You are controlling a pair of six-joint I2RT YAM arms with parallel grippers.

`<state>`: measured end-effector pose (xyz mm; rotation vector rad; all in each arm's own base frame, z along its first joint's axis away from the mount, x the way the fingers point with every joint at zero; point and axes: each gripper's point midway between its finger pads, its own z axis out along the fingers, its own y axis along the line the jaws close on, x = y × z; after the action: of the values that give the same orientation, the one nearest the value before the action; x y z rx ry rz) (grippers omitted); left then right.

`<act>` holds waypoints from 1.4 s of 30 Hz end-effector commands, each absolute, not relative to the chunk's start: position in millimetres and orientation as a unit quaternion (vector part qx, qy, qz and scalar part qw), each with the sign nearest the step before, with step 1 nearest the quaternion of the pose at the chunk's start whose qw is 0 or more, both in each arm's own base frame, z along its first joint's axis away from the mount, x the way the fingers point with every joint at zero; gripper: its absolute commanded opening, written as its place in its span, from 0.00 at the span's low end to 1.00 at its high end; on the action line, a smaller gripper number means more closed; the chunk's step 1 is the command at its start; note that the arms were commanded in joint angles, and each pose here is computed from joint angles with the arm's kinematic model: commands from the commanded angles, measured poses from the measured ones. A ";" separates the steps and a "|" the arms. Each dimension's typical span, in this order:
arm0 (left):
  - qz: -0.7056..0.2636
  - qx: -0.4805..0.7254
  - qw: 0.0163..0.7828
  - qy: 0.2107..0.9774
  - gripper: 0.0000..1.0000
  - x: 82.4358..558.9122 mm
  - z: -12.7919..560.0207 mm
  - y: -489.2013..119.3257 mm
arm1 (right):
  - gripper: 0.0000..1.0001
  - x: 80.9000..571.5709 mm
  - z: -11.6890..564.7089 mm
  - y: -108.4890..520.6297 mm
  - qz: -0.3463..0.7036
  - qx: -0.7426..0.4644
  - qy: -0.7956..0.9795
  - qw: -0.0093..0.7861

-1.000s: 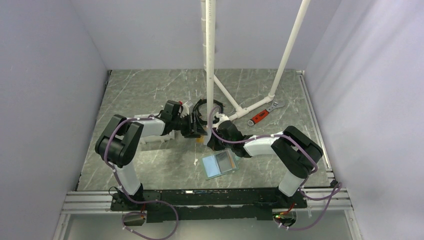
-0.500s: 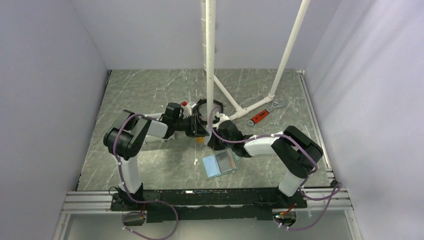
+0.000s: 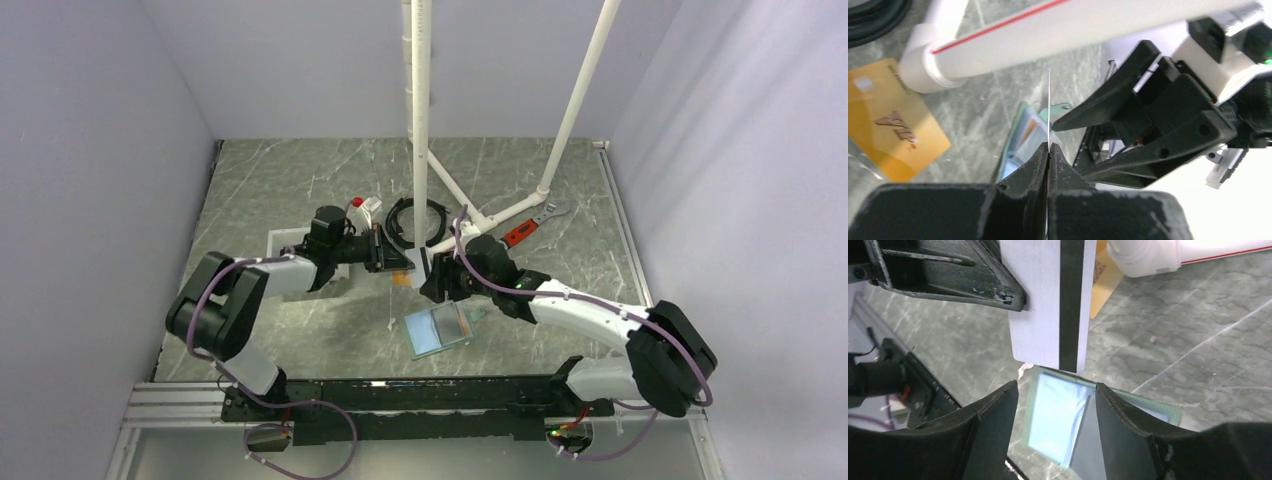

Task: Put the credit cards into the card holder
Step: Pick up the credit card from the center of the board, then insert the credit card into the card holder.

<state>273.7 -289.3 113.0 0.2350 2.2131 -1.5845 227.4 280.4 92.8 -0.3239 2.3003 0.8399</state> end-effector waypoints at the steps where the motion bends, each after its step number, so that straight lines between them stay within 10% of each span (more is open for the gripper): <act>1: -0.600 0.095 0.230 0.760 0.05 258.1 153.2 -291.2 | 0.63 198.8 103.4 281.6 0.380 -0.130 0.874 0.274; 17: -0.647 0.099 0.267 0.707 0.04 223.8 214.9 -294.0 | 0.50 200.6 191.7 281.6 0.576 -0.075 0.760 0.290; 26: -0.552 0.038 0.161 0.818 0.00 203.4 145.7 -277.6 | 0.48 204.2 117.4 234.9 0.408 -0.058 0.870 0.271; 42: -0.555 0.043 0.034 0.830 0.00 156.9 94.6 -298.6 | 0.07 193.4 49.8 229.4 0.348 -0.062 0.920 0.168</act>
<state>162.1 -284.5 98.9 0.0778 2.5624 -1.6320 174.9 234.1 48.3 -0.1894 2.6429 1.1082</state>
